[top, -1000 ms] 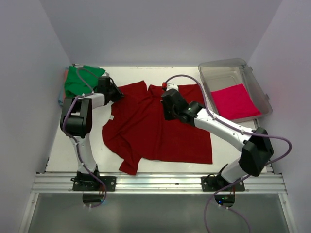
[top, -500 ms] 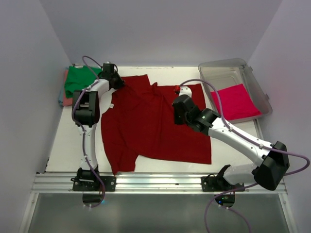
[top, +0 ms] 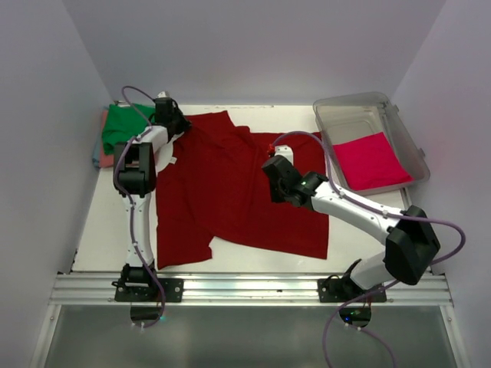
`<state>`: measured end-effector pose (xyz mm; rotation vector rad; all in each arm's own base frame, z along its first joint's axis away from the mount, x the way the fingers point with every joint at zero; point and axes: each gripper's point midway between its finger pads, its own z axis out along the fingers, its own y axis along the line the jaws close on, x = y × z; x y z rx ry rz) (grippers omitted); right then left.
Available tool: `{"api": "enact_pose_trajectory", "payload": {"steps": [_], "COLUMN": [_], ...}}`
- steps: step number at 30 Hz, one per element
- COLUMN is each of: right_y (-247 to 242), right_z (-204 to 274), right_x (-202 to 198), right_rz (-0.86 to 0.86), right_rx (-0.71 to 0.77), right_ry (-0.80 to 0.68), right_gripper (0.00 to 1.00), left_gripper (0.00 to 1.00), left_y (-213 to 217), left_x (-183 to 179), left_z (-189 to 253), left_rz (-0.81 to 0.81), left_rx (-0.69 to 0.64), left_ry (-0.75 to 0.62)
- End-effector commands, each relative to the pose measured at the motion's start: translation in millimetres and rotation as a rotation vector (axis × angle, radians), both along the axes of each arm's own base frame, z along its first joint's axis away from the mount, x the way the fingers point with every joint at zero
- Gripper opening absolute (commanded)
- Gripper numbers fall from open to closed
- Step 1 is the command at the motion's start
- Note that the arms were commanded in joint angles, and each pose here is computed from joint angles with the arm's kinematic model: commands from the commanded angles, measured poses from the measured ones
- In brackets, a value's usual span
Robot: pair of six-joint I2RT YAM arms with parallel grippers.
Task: Fold and stack the t-shirts
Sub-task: Flatten the tshirt out
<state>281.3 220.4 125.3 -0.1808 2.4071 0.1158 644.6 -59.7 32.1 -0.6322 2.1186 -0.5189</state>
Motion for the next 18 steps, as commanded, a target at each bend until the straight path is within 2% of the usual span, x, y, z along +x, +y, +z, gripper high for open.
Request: {"api": "enact_pose_trajectory", "payload": {"steps": [1, 4, 7, 8, 10, 11, 14, 15, 16, 17, 18], "right_y": [9.3, 14.7, 12.3, 11.4, 4.9, 4.6, -12.6, -18.5, -27.7, -34.0, -38.6], "right_z": [-13.6, -27.2, -37.6, -38.6, -38.4, -32.5, -25.0, -24.0, -20.1, -20.7, -21.0], "right_x": [12.5, 19.1, 25.9, 27.5, 31.7, 34.8, 34.9, 34.5, 31.9, 31.1, 29.0], "right_rz": [-0.034, -0.040, -0.056, -0.068, -0.100, -0.125, -0.203, -0.226, -0.253, -0.285, -0.295], "right_rx": [0.024, 0.031, -0.006, -0.015, -0.054, -0.050, -0.077, -0.088, -0.108, -0.110, -0.119], "right_ry": [-0.017, -0.029, -0.040, -0.040, -0.042, -0.052, -0.070, -0.075, -0.082, -0.083, -0.083], "right_gripper": [0.00, 0.00, 0.00, 0.00, 0.00, 0.00, 0.18, 0.33, 0.57, 0.63, 0.70], "left_gripper": [0.00, 0.00, 0.05, 0.13, 0.25, 0.25, 0.33, 0.36, 0.39, 0.40, 0.40], "left_y": [3.8, 2.1, -0.6, -2.0, -6.5, -15.2, -27.4, -36.6, -41.3, -46.2, -46.8], "left_x": [19.6, 11.1, -11.4, -21.1, -54.8, -71.2, -136.0, -168.5, -185.8, -220.5, -233.5], "left_z": [75.2, 125.9, 169.8, 178.6, 183.8, 176.7, 141.4, 126.2, 117.8, 100.0, 95.0], "left_rz": [-0.049, -0.058, -0.065, -0.071, -0.067, -0.092, -0.130, -0.151, -0.166, -0.179, -0.179], "left_rx": [0.021, 0.013, -0.003, -0.008, -0.023, -0.033, -0.020, -0.017, -0.016, -0.006, 0.012], "left_ry": [-0.254, -0.365, -0.418, -0.435, -0.377, -0.331, -0.144, -0.098, -0.074, -0.002, 0.011]}}
